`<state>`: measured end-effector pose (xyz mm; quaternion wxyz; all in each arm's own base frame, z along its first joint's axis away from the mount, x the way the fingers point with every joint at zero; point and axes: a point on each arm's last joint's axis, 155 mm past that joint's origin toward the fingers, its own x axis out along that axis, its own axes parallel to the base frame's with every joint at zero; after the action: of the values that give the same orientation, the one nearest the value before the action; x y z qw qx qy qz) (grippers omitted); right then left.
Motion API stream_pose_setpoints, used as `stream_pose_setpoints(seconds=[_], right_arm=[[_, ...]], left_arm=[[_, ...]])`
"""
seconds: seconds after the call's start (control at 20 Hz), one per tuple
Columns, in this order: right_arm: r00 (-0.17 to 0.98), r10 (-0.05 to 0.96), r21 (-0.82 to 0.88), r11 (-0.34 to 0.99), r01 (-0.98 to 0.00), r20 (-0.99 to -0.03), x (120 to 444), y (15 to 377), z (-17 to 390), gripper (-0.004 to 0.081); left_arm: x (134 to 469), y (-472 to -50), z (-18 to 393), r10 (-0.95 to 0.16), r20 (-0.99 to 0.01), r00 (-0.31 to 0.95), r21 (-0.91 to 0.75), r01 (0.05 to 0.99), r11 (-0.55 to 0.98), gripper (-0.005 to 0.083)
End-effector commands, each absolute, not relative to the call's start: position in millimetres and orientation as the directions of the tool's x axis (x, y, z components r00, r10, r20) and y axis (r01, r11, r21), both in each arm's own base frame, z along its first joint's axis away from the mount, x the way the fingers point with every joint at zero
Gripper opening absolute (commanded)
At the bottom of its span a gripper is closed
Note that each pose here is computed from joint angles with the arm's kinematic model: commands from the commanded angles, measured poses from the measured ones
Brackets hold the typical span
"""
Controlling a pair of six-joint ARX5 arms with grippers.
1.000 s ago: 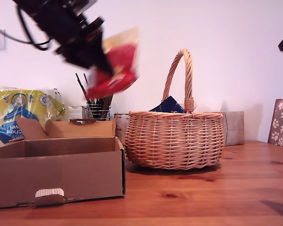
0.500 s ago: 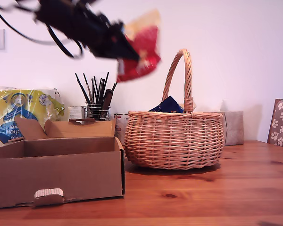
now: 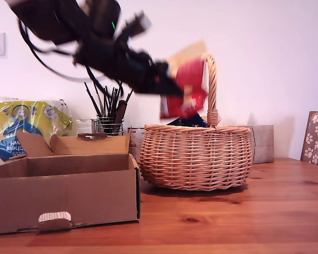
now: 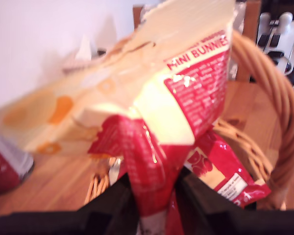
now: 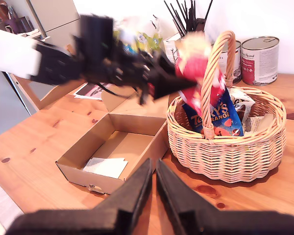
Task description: Move the bags of Easter eggs from the cardboard box on the left into the woven basket on the right side.
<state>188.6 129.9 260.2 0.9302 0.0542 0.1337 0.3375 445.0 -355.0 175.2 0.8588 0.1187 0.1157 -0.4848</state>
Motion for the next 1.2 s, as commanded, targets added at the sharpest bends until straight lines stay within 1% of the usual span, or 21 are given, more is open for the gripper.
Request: stream_pose_setpoints(seconds=[0.0,0.4,0.45,0.5,0.55,0.6,0.7,0.9,0.95,1.0,1.05,1.1,1.15], right_arm=[[0.737,0.642,0.189,0.767,-0.613,-0.211,189.0,129.7,259.4,-0.0010],[0.734,0.641,0.195,0.767,-0.611,-0.222,188.2,129.6,256.3,-0.0010],[0.734,0.641,0.196,0.767,-0.611,-0.225,188.0,129.6,255.6,-0.0011],[0.733,0.641,0.197,0.767,-0.610,-0.228,187.8,129.6,255.0,-0.0010],[0.732,0.641,0.199,0.767,-0.609,-0.231,187.5,129.6,254.1,-0.0011],[0.731,0.641,0.200,0.768,-0.609,-0.233,187.4,129.5,253.5,-0.0010],[0.730,0.640,0.201,0.768,-0.608,-0.238,187.2,129.4,252.3,-0.0010],[0.728,0.639,0.204,0.770,-0.605,-0.249,186.6,129.0,249.5,-0.0010],[0.731,0.635,0.197,0.772,-0.604,-0.250,187.1,128.4,249.3,-0.0011],[0.743,0.620,0.175,0.785,-0.595,-0.253,189.4,125.5,248.7,-0.0011],[0.755,0.604,0.143,0.796,-0.588,-0.256,191.6,122.6,248.2,-0.0011],[0.769,0.585,0.115,0.809,-0.577,-0.258,194.1,119.2,247.8,-0.0011],[0.789,0.556,0.086,0.828,-0.554,-0.261,197.9,113.8,247.3,-0.0011]], left_arm=[[443.6,-358.6,153.3,-0.799,-0.354,0.487,0.063,0.864,0.499,0.0163],[442.1,-358.1,148.1,-0.787,-0.376,0.490,0.047,0.858,0.512,0.0172],[441.2,-358.7,148.8,-0.788,-0.376,0.488,0.037,0.857,0.513,0.0249],[440.0,-359.0,149.9,-0.788,-0.377,0.487,0.022,0.855,0.518,0.0393],[438.9,-357.4,150.7,-0.782,-0.387,0.488,0.016,0.852,0.523,0.0564],[436.0,-355.3,152.8,-0.777,-0.400,0.486,0.012,0.850,0.526,0.0650],[428.4,-348.5,163.5,-0.765,-0.422,0.486,0.007,0.846,0.533,0.0654],[406.7,-334.6,205.2,-0.762,-0.423,0.490,0.014,0.844,0.536,0.0650],[399.5,-329.3,214.0,-0.757,-0.431,0.490,0.009,0.842,0.539,0.0612],[393.8,-322.9,219.1,-0.745,-0.447,0.495,0.009,0.835,0.550,0.0530],[387.1,-317.5,223.5,-0.737,-0.462,0.494,0.009,0.833,0.553,0.0383],[382.3,-311.6,227.2,-0.725,-0.475,0.498,0.011,0.828,0.561,0.0178],[376.0,-307.4,228.8,-0.719,-0.491,0.492,0.025,0.833,0.552,-0.0008]])
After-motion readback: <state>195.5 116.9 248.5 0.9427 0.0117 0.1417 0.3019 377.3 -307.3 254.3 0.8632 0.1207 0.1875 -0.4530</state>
